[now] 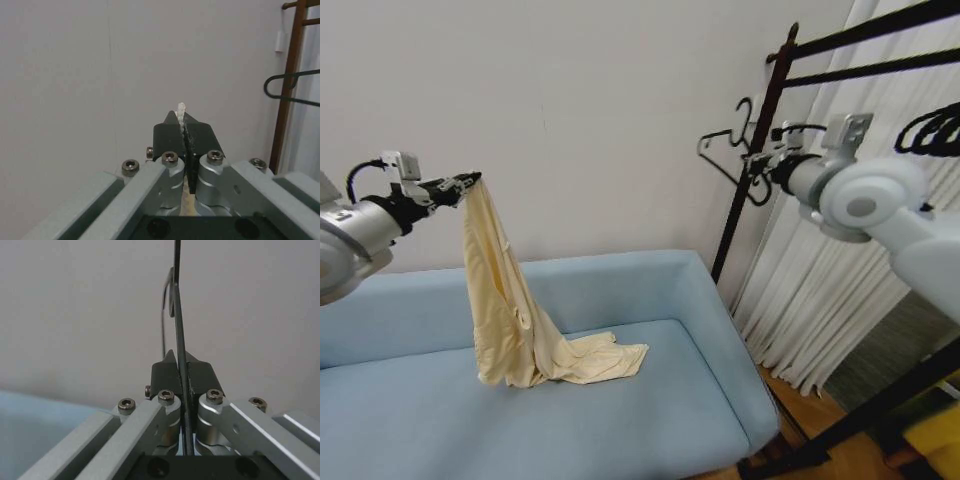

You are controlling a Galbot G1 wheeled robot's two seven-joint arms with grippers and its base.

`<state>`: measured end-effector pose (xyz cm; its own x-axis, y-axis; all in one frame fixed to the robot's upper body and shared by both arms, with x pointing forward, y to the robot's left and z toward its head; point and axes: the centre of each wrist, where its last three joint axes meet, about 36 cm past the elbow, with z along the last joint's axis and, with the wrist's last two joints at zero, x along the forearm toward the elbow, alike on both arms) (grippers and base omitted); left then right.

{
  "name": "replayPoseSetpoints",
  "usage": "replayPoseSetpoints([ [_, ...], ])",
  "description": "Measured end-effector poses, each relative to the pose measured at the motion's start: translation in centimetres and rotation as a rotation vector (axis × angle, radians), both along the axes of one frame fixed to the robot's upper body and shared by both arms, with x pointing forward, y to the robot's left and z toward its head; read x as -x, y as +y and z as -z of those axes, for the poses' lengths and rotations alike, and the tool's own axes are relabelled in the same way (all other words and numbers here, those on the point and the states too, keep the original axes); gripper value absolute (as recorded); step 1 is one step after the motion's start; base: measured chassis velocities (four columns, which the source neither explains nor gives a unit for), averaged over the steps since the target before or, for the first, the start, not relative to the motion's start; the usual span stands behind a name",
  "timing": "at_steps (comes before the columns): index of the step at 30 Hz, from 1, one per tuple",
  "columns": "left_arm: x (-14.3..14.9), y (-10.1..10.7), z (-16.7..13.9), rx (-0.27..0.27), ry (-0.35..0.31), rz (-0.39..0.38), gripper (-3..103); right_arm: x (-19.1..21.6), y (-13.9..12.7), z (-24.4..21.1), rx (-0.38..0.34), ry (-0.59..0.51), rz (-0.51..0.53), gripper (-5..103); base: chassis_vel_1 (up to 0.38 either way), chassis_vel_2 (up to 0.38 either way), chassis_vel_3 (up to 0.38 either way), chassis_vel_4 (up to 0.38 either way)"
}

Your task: Pick up the clothes from the sofa and hang them on the clothes hanger.

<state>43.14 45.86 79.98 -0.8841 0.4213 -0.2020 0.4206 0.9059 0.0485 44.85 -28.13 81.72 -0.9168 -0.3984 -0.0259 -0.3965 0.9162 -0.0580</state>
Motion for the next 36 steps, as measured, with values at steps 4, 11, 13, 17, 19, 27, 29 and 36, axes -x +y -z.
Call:
replayPoseSetpoints([
  [4, -0.1, 1.6, -0.9, -0.013, -0.004, 0.047, 1, 1.9, 1.4, 3.0, -0.016, 0.049, -0.184, 2, 0.0, 0.0, 0.0, 0.0],
  [11, -0.1, 3.2, -2.2, -0.029, 0.006, 0.102, 1, 5.0, 4.2, 6.6, -0.078, 0.07, -0.478, 2, 0.0, 0.0, 0.0, 0.0],
  [13, 0.0, 3.2, -2.5, -0.049, 0.013, 0.112, 1, 5.9, 5.5, 7.5, -0.115, 0.033, -0.59, 2, 0.0, 0.0, 0.0, 0.0],
  [17, 0.1, 2.7, -2.8, -0.07, 0.02, 0.12, 1, 6.1, 7.1, 7.9, -0.164, -0.004, -0.668, 2, 0.0, 0.0, 0.0, 0.0],
  [19, 0.2, 2.5, -2.8, -0.073, 0.022, 0.119, 1, 6.2, 7.6, 7.9, -0.175, -0.011, -0.685, 2, 0.0, 0.0, 0.0, 0.0],
  [27, 0.3, 1.9, -2.7, -0.077, 0.022, 0.121, 1, 6.2, 10.5, 7.8, -0.188, -0.009, -0.709, 2, 0.0, 0.0, 0.0, 0.0],
  [29, 0.3, 1.8, -2.6, -0.076, 0.021, 0.124, 1, 5.7, 11.1, 8.1, -0.18, -0.003, -0.707, 2, 0.0, 0.0, 0.0, 0.0],
  [36, 0.4, 1.4, -2.4, -0.074, 0.015, 0.137, 1, 4.2, 12.9, 9.3, -0.165, 0.011, -0.696, 2, 0.0, 0.0, 0.0, 0.0],
])
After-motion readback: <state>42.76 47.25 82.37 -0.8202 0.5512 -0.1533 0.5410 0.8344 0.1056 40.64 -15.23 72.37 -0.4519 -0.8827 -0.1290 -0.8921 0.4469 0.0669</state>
